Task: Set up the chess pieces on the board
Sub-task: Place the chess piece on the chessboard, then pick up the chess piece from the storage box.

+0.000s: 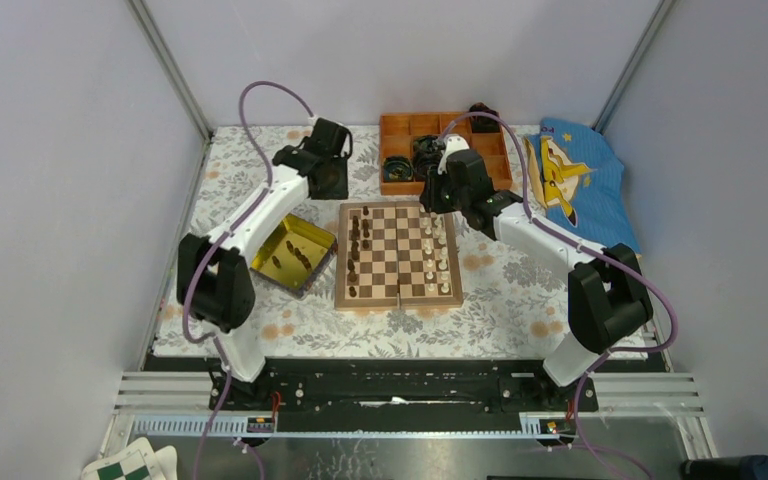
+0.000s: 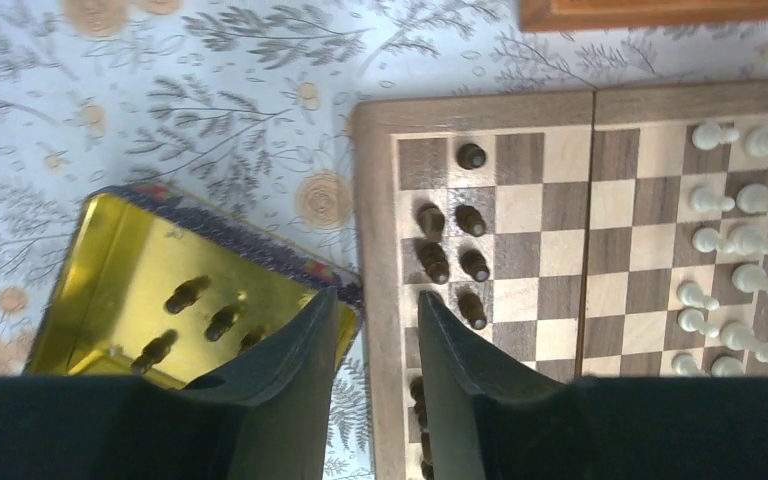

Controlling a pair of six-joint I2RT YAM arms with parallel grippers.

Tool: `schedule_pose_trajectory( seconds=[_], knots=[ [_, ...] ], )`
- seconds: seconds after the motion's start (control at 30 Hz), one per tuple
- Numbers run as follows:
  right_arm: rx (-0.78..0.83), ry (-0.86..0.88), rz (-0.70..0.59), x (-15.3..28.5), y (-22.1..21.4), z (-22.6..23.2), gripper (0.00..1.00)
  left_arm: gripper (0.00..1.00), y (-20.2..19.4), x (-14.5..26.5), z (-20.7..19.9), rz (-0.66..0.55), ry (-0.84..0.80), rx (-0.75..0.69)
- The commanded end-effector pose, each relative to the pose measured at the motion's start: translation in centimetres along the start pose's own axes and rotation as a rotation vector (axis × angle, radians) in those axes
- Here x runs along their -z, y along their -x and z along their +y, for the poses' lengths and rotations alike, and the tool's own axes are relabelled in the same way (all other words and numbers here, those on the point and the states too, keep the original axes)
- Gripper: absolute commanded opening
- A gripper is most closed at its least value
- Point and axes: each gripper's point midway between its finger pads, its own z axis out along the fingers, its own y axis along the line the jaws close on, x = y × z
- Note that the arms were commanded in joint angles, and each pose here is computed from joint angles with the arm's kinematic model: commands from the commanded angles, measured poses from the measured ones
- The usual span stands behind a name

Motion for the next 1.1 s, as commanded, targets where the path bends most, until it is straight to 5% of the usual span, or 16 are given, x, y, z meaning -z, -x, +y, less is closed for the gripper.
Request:
schedule_pose_trajectory(
  seconds=[0.0,0.37,1.07],
  knots=[
    [-0.007,0.034,-0.059,0.1,1.8,0.6,0.36,0.44,1.0,0.7,3.7,-0.091,0.060,0.147],
    [-0.010,0.050,-0.063,0.3,1.9,0.9,0.36,0.55,-4.2,-1.3,11.5,-0.044,0.102,0.379],
    [-0.011,0.059,-0.061,0.4,1.8,1.0,0.36,0.48,-7.7,-4.5,13.9,0.041,0.131,0.447]
  ],
)
